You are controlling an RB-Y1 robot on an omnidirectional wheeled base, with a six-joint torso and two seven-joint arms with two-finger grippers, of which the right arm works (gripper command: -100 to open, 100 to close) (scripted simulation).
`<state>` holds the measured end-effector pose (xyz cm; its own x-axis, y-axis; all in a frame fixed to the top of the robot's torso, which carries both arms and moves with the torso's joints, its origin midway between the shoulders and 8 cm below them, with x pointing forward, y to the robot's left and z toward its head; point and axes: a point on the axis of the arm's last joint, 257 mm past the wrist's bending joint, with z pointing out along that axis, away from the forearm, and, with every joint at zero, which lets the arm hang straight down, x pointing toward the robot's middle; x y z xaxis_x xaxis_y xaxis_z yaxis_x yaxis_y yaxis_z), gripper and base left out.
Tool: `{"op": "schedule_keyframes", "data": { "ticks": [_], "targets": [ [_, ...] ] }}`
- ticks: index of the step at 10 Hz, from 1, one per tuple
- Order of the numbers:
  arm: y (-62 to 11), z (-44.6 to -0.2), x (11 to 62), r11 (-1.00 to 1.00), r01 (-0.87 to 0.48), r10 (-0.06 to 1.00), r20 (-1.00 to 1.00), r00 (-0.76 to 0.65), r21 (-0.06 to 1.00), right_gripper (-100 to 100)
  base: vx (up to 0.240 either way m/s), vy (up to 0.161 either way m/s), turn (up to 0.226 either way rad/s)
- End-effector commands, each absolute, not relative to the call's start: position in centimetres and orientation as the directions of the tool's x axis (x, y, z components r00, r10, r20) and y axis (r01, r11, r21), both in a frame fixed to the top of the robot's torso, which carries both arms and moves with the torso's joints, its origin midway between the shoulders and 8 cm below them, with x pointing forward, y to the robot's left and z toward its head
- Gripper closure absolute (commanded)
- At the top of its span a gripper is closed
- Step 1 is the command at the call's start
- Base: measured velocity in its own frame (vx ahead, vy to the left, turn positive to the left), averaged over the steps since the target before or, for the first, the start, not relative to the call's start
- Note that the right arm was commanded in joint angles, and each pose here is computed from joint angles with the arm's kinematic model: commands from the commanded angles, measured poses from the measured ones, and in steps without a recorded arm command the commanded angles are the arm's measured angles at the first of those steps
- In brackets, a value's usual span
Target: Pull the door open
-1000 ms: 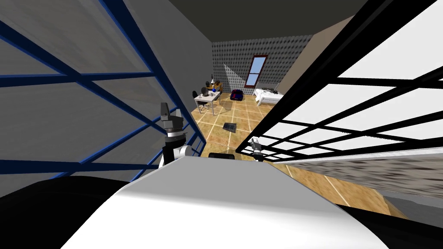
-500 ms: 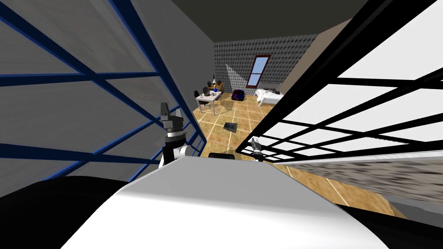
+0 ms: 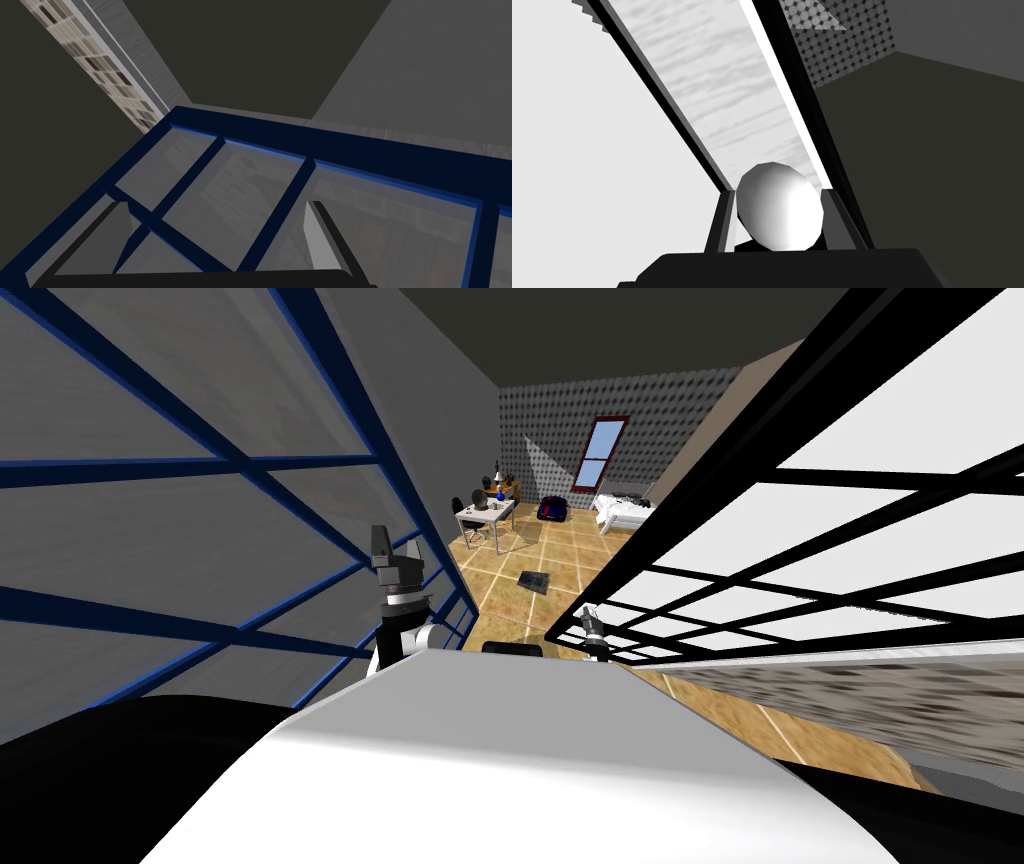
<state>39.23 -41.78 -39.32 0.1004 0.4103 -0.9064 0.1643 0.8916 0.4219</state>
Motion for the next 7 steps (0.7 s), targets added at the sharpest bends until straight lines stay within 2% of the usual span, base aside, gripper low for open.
{"op": "schedule_keyframes", "data": {
  "ticks": [1,7],
  "targets": [
    [-41.79,-39.27,39.29,0.864,0.161,0.464,-0.878,0.115,0.477,100,-0.041,-0.019,0.079],
    [-42.10,-39.07,39.49,0.770,0.147,0.602,-0.783,0.157,0.621,100,-0.039,-0.015,0.048]
  ]
}}
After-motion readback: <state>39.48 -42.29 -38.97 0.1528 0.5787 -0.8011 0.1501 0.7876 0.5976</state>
